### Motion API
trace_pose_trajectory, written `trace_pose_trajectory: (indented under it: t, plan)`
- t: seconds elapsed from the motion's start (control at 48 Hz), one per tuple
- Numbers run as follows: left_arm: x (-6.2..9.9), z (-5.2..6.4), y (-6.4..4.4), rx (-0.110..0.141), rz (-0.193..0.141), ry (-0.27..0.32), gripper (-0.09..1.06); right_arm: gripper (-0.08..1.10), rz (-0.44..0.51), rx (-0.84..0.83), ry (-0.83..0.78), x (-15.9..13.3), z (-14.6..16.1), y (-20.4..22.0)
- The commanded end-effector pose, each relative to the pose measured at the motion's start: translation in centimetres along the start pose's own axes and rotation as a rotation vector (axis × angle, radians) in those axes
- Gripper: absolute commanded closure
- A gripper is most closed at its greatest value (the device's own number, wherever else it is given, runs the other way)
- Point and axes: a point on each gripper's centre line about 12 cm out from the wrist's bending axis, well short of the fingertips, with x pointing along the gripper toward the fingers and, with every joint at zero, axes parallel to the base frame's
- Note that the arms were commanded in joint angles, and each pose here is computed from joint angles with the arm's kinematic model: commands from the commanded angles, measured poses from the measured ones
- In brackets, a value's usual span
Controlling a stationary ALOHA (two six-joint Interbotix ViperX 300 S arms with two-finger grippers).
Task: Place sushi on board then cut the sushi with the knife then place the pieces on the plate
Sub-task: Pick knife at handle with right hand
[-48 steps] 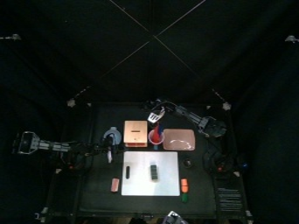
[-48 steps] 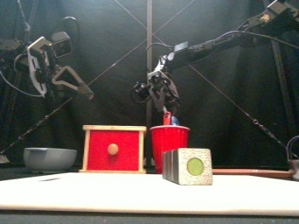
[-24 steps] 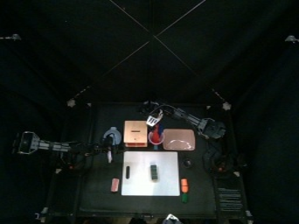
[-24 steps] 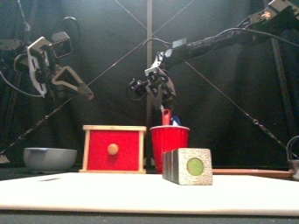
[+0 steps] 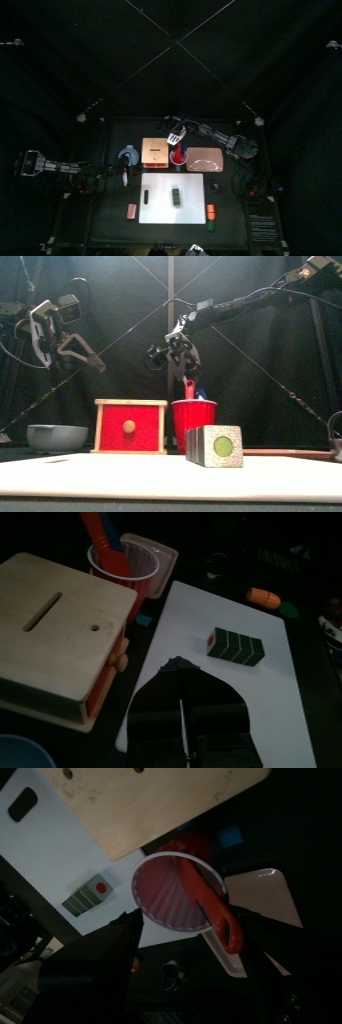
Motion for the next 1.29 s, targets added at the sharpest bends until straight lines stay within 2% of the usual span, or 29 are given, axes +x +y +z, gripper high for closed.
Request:
trace_pose_trajectory:
  t: [0.021, 0.208, 0.646, 1.292]
  plan:
    - [0.1, 0.5, 0.0, -0.005, 0.001, -0.017, 1.0, 0.08, 0.002, -0.017, -0.044, -1.9, -0.4, 0.6]
    - [0.1, 0.6, -0.1, -0.005, 0.0, -0.018, 1.0, 0.12, 0.001, -0.016, -0.038, -1.6, -0.4, 0.6]
    - [0.1, 0.5, 0.0, -0.007, 0.001, -0.017, 1.0, 0.37, 0.001, -0.012, -0.012, -0.7, -0.4, 0.4]
    - [0.1, 0.5, 0.0, -0.005, 0.001, -0.017, 1.0, 0.4, 0.003, -0.004, 0.034, 0.7, -0.9, 0.1]
